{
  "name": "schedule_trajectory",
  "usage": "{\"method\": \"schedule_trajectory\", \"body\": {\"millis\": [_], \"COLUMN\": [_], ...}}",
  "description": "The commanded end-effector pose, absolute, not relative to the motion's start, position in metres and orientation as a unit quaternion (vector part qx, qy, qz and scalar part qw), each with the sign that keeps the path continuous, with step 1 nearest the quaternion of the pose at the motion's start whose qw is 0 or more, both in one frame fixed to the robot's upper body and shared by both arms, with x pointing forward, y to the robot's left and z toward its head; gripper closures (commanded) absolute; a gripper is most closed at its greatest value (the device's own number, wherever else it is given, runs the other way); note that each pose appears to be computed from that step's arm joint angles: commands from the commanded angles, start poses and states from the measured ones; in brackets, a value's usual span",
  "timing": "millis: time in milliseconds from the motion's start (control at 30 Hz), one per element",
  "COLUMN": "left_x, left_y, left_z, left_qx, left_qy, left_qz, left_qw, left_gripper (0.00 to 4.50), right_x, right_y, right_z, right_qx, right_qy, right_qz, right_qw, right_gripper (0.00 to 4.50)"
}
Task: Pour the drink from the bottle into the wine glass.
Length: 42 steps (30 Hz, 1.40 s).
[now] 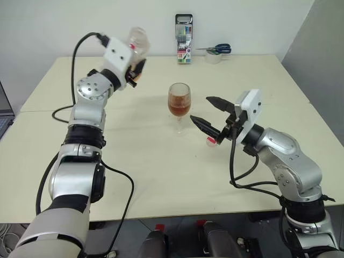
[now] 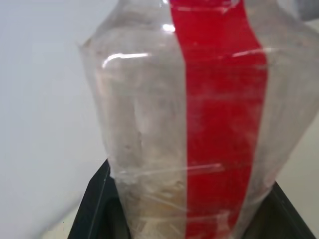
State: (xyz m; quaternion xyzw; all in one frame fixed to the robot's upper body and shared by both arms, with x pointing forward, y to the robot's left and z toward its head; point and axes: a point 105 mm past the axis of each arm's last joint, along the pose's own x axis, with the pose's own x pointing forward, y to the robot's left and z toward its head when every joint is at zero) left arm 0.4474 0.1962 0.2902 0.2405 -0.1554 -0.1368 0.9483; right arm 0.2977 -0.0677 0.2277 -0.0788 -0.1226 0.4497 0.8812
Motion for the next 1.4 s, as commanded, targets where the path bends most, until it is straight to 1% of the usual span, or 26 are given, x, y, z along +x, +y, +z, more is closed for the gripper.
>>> {"method": "schedule_trajectory", "body": {"millis": [33,133,233,333,433,633,833,900,1000,1100,1133,1267,1400], "left_x": [0.433,0.426,0.418,0.411,0.406,0.401,0.400,0.399,0.398,0.396,0.395,0.390,0.380], "left_y": [0.237,0.264,0.279,0.291,0.295,0.293,0.293,0.295,0.296,0.296,0.296,0.299,0.300], "left_z": [0.307,0.280,0.248,0.217,0.194,0.165,0.155,0.150,0.147,0.145,0.145,0.139,0.132], "left_qx": [0.145,0.085,0.063,0.019,0.010,-0.006,-0.009,-0.007,-0.010,-0.010,-0.010,0.003,0.008], "left_qy": [-0.171,-0.139,-0.117,-0.093,-0.073,-0.046,-0.043,-0.038,-0.037,-0.036,-0.036,-0.025,-0.011], "left_qz": [-0.045,0.002,0.027,0.047,0.053,0.049,0.041,0.043,0.043,0.042,0.042,0.046,0.046], "left_qw": [0.974,0.987,0.991,0.994,0.996,0.998,0.998,0.998,0.998,0.998,0.998,0.999,0.999], "left_gripper": [2.77,2.77,2.77,2.77,2.77,2.77,2.77,2.03,1.10,0.18,0.02,0.02,0.02], "right_x": [0.276,0.270,0.266,0.262,0.261,0.262,0.263,0.263,0.263,0.262,0.262,0.263,0.266], "right_y": [-0.065,-0.067,-0.069,-0.070,-0.071,-0.070,-0.069,-0.069,-0.068,-0.068,-0.068,-0.070,-0.079], "right_z": [0.224,0.210,0.200,0.197,0.194,0.196,0.197,0.197,0.197,0.196,0.196,0.195,0.201], "right_qx": [-0.098,-0.104,-0.111,-0.115,-0.118,-0.117,-0.119,-0.121,-0.121,-0.119,-0.119,-0.117,-0.108], "right_qy": [-0.127,-0.111,-0.103,-0.101,-0.098,-0.100,-0.101,-0.100,-0.100,-0.098,-0.097,-0.088,-0.081], "right_qz": [0.490,0.499,0.502,0.511,0.514,0.512,0.512,0.511,0.512,0.513,0.514,0.508,0.488], "right_qw": [0.857,0.853,0.851,0.846,0.844,0.845,0.845,0.845,0.844,0.844,0.844,0.849,0.862], "right_gripper": [0.53,0.53,0.53,0.53,0.53,0.53,0.53,0.53,0.53,0.53,0.53,0.53,0.53]}}
